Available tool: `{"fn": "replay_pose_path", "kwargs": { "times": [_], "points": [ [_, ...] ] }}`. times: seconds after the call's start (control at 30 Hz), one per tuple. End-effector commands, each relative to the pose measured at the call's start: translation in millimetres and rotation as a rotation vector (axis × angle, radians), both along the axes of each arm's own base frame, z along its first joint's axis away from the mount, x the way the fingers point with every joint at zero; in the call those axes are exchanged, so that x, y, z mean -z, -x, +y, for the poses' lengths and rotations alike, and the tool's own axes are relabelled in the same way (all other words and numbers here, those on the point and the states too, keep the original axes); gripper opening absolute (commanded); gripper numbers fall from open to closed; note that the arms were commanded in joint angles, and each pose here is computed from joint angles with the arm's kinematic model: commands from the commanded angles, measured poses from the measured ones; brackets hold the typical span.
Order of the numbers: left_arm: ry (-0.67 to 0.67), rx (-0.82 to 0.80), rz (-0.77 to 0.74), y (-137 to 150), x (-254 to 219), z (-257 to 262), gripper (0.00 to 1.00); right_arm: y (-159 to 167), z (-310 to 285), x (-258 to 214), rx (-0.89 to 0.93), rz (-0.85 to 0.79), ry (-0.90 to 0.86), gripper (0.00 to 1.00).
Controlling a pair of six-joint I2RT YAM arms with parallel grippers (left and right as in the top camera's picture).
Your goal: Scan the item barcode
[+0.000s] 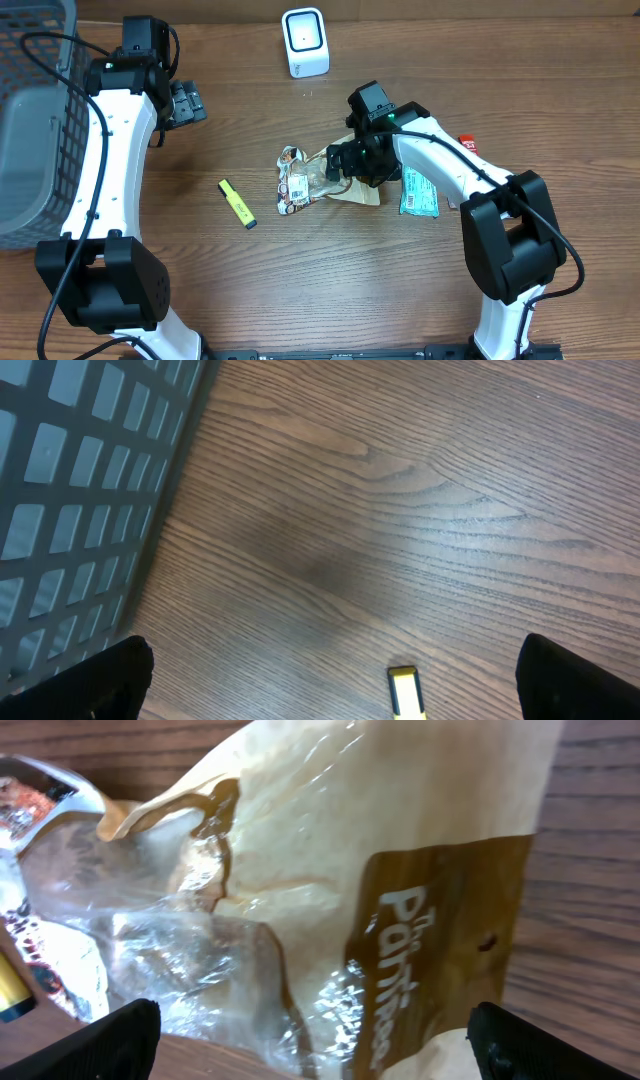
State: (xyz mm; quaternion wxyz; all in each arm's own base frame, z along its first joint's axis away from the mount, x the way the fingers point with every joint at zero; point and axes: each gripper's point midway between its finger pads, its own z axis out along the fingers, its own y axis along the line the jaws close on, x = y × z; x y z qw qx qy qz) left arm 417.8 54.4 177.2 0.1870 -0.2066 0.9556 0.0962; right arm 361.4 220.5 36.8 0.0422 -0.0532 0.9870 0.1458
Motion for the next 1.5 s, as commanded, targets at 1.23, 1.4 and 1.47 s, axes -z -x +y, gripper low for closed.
{"fn": "replay_pose_path", "kwargs": {
  "times": [1.23,1.4,1.47],
  "points": [
    [-0.015,0.022,-0.013,-3.1,-5.1,-1.6,1.0,9.3,-2.0,33.7,-0.012,0.056,-0.004,0.5],
    [-0.015,0.022,-0.013,-3.1,-5.1,-1.6,1.0,19.4,22.6,20.3,-0.13,0.087,-0.166,0.38],
    [-0.015,0.022,-0.013,-3.1,-5.1,-1.6,1.0,21.5,26.3,18.2,-0.137,0.096,-0.191,0.26]
  ]
}}
